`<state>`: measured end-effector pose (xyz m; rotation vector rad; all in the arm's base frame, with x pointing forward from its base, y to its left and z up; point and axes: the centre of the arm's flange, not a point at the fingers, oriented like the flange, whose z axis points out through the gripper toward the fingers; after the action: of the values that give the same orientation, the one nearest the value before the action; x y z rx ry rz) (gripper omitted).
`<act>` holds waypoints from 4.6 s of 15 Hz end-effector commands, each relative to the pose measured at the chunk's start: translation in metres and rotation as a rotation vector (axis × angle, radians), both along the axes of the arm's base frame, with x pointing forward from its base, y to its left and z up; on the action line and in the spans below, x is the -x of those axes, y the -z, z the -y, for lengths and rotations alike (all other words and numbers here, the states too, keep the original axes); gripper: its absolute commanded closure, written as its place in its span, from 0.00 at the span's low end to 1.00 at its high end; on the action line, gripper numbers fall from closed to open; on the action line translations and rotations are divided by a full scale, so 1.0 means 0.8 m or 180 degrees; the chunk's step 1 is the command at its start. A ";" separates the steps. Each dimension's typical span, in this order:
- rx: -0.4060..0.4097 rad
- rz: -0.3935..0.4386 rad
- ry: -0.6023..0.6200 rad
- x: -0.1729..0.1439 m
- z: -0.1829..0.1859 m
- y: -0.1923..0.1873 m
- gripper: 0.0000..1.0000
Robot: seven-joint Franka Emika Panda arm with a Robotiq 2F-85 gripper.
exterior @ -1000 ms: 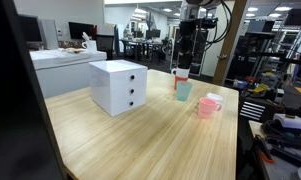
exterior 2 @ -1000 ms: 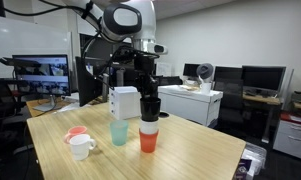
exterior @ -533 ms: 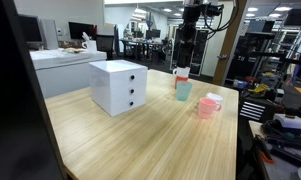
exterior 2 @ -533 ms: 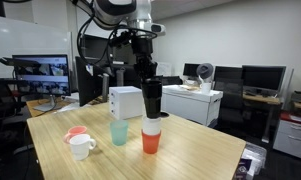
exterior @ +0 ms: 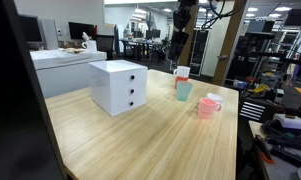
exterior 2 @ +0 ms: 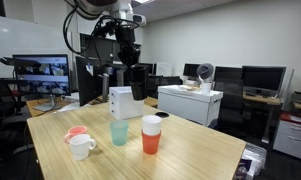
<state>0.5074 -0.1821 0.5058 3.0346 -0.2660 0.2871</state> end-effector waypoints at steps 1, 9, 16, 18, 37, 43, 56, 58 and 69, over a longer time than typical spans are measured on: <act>-0.0067 -0.0072 -0.0446 0.037 -0.071 0.014 0.95; -0.0044 -0.0428 -0.1091 0.094 -0.174 0.131 0.95; 0.0026 -0.0310 -0.1025 0.117 -0.173 0.197 0.97; 0.0046 -0.0262 -0.1031 0.118 -0.173 0.202 0.97; 0.0324 0.0634 0.0202 0.023 0.075 0.014 0.00; 0.0052 0.0068 0.0284 -0.017 0.167 0.125 0.00; -0.0202 -0.0691 0.0210 -0.048 0.145 0.220 0.00; -0.0196 -0.0717 0.0195 -0.048 0.140 0.219 0.00; 0.0172 -0.0801 0.0076 -0.050 0.100 0.194 0.00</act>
<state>0.5603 -0.2703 0.3435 3.0009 -0.2523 -0.0433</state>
